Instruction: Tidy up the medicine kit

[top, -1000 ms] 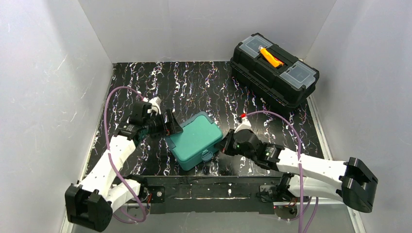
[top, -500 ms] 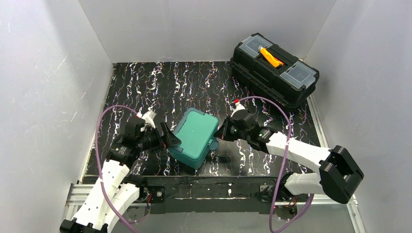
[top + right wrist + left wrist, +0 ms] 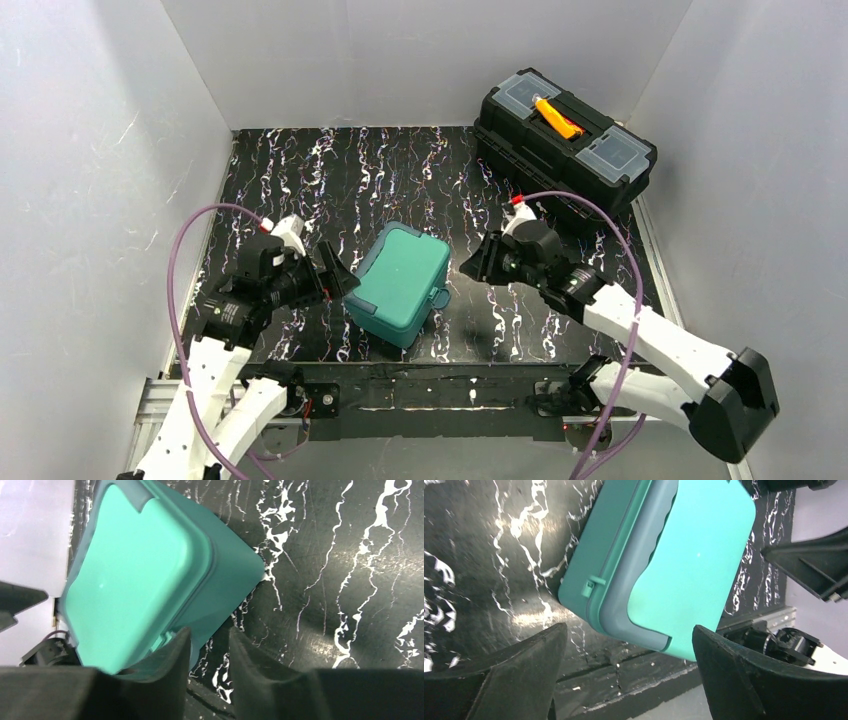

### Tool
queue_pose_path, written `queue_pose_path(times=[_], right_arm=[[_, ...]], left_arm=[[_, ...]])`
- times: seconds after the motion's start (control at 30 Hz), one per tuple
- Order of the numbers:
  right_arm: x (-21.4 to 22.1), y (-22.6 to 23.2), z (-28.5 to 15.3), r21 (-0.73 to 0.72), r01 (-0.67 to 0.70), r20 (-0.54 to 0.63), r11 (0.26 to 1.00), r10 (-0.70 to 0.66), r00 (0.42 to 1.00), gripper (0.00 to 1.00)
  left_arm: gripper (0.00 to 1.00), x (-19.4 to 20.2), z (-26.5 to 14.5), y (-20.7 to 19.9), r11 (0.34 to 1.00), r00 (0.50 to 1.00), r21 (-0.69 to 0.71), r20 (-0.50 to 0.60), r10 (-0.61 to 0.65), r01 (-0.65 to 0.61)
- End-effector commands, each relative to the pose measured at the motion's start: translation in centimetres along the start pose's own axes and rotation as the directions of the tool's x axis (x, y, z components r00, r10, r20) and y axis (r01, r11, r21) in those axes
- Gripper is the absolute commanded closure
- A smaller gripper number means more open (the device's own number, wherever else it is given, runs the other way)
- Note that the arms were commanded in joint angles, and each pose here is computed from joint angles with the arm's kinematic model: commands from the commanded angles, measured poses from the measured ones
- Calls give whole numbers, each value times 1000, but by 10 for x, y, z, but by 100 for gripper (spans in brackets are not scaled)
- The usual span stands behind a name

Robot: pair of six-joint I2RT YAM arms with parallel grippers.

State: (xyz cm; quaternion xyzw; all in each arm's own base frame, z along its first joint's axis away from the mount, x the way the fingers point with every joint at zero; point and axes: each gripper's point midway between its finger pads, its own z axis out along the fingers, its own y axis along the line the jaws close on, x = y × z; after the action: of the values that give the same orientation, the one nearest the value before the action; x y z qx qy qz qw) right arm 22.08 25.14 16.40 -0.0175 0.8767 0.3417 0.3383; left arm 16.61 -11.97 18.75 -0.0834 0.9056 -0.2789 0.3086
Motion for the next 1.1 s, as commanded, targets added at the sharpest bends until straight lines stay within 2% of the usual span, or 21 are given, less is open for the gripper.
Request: queue_pose_path(times=[0.0, 0.2, 0.5, 0.7, 1.07], right_arm=[[11, 2, -17, -39, -28, -12, 999, 28, 1000, 53], [37, 5, -22, -111, -151, -82, 982, 142, 986, 44], [61, 0, -19, -195, -287, -91, 938, 275, 957, 41], [54, 6, -24, -248, -314, -57, 916, 310, 949, 39], [45, 6, -27, -235, -303, -21, 924, 306, 952, 38]], left_arm=[[2, -24, -3, 2, 993, 994, -65, 36, 101, -99], [2, -38, 25, -12, 987, 987, -4, -29, 159, -159], [2, -31, 64, -25, 984, 984, 128, -113, 137, -122], [4, -12, 62, -28, 978, 980, 185, -158, 122, -92], [7, 30, 53, -36, 961, 970, 272, -214, 115, -54]])
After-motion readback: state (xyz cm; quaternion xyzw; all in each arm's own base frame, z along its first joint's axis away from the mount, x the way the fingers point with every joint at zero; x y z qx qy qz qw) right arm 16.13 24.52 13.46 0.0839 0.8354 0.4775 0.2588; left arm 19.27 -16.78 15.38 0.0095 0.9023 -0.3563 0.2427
